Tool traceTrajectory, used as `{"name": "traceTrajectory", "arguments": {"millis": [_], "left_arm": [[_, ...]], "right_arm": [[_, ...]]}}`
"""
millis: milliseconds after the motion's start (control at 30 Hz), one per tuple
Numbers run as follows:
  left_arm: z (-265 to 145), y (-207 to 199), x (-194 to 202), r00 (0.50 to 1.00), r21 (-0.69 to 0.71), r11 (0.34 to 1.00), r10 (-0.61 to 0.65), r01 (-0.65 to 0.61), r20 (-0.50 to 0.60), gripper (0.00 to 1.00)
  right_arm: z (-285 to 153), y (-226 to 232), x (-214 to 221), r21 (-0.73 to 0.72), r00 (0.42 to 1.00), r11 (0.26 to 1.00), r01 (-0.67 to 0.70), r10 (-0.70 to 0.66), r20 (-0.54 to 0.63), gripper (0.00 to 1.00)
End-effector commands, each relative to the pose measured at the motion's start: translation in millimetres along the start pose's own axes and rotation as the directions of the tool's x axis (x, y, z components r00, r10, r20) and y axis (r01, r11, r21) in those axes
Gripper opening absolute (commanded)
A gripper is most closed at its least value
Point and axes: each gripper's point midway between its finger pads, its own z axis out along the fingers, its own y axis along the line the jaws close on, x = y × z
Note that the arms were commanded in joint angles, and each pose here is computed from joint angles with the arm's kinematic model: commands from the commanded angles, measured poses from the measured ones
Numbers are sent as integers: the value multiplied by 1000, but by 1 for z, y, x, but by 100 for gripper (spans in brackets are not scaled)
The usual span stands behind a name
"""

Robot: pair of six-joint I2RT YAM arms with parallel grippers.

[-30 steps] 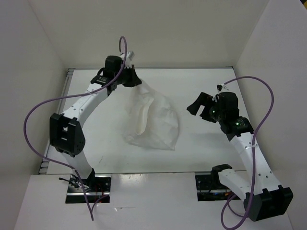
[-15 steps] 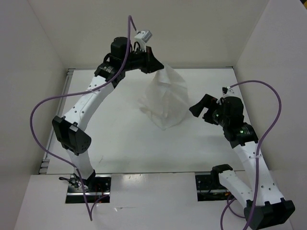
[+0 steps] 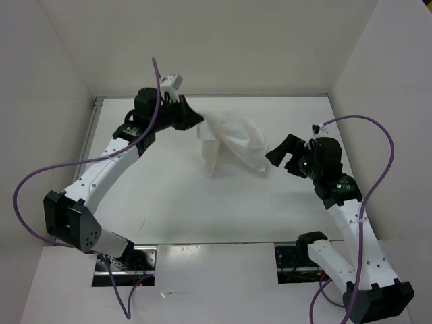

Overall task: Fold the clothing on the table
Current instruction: Move the skirt to the center of the board

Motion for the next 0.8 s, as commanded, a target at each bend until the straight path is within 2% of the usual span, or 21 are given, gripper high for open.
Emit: {"name": "traceTrajectory", "arguments": {"millis": [0,167,333,433,467,533,633,767], "left_arm": [[0,74,81,978,-207,962,-195,175,-78,0],[-15,116,131,954,-384,903,-264,194,-139,0],[-16,110,123,962,-360,918,-230,165,-145,0],[7,76,112,965,-192,974,-160,120,-210,0],[19,68,122,952,-143,983,-154,119,-263,0],[34,8,128,924,101,984,-99,146,-368,0],[56,-60,97,943,300,949,10,96,-333,0],[48,-83,28,985,330,944,54,4,-165,0]], "right_arm": [[-1,2,-6,-15,1000,1000,8,-8,25,100],[7,2,-1,-25,1000,1000,14,-14,-11,100],[18,4,2,-39,998,999,27,-29,-51,100],[19,5,0,-39,998,999,36,-38,-52,100],[20,6,-2,-44,998,998,38,-40,-44,100],[22,4,-1,-40,998,998,45,-47,-51,100],[24,2,0,-35,997,998,52,-54,-58,100],[26,1,1,-30,996,998,50,-52,-66,100]]}}
